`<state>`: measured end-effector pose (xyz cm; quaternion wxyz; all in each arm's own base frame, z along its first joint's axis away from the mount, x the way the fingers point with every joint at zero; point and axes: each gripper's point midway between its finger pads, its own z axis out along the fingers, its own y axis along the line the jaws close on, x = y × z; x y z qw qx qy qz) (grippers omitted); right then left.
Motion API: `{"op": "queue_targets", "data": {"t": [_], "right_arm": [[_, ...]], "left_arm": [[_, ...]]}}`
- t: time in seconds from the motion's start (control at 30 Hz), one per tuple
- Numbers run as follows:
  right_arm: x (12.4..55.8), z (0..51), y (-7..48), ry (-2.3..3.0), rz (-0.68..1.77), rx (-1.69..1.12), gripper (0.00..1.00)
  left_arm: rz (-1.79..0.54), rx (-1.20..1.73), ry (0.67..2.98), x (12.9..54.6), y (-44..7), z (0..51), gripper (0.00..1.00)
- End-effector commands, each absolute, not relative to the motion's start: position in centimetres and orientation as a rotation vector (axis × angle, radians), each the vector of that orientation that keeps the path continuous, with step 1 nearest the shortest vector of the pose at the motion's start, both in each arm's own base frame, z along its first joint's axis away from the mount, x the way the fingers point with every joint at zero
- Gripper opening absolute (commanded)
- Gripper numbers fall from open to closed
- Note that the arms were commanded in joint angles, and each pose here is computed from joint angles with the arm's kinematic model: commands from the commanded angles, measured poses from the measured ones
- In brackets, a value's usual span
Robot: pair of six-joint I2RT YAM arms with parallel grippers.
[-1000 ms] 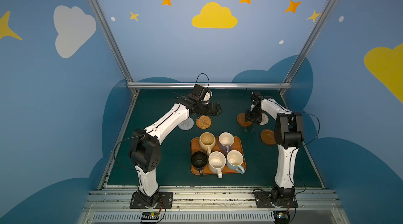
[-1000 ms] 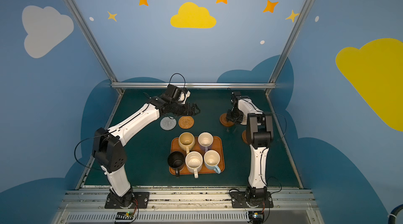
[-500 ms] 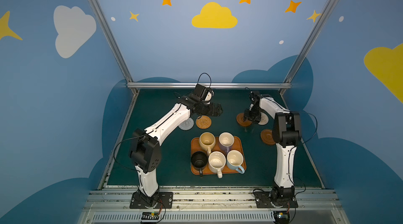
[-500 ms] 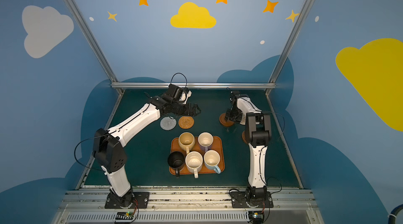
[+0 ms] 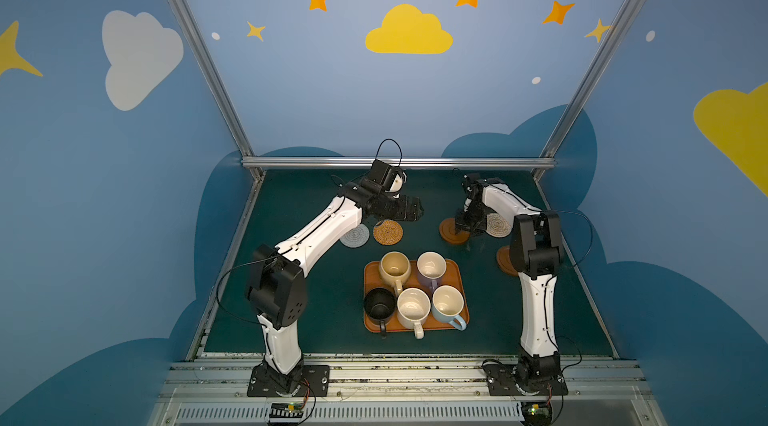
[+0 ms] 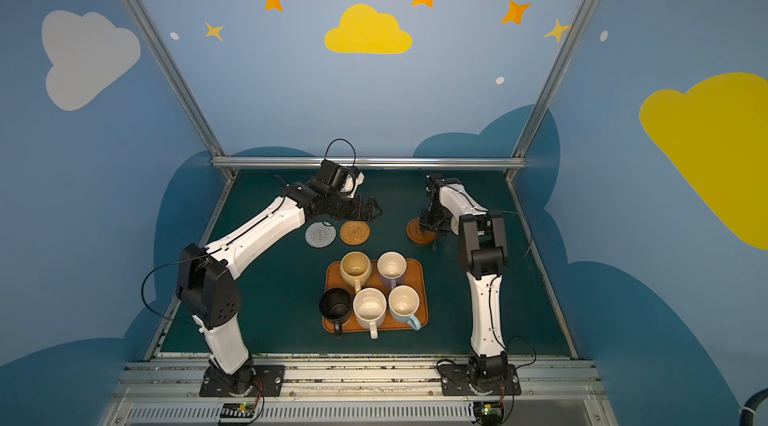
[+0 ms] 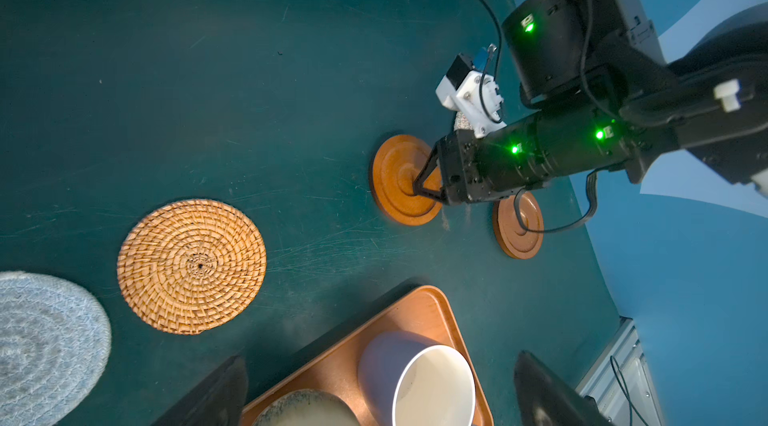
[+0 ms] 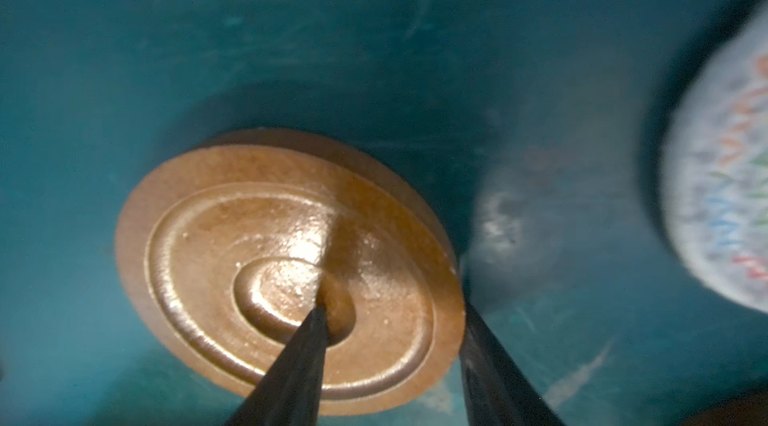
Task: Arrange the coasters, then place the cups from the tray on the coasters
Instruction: 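Slide the brown wooden coaster with the right gripper beside the rattan coaster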
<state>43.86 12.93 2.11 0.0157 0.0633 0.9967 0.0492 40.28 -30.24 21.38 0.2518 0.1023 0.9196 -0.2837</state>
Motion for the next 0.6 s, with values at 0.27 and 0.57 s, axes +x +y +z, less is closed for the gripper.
{"op": "queue_targets", "data": {"t": [0.27, 0.57], "right_arm": [[42.3, 1.9, 18.0, 3.162, 0.215, 0.071, 0.50], [43.2, 2.4, 21.1, 3.142, 0.247, 0.045, 0.50]], "left_arm": [[-0.874, 0.073, 2.510, 40.9, -28.2, 19.6, 1.00], [-0.883, 0.040, 2.502, 41.0, -27.0, 19.4, 1.00]]}}
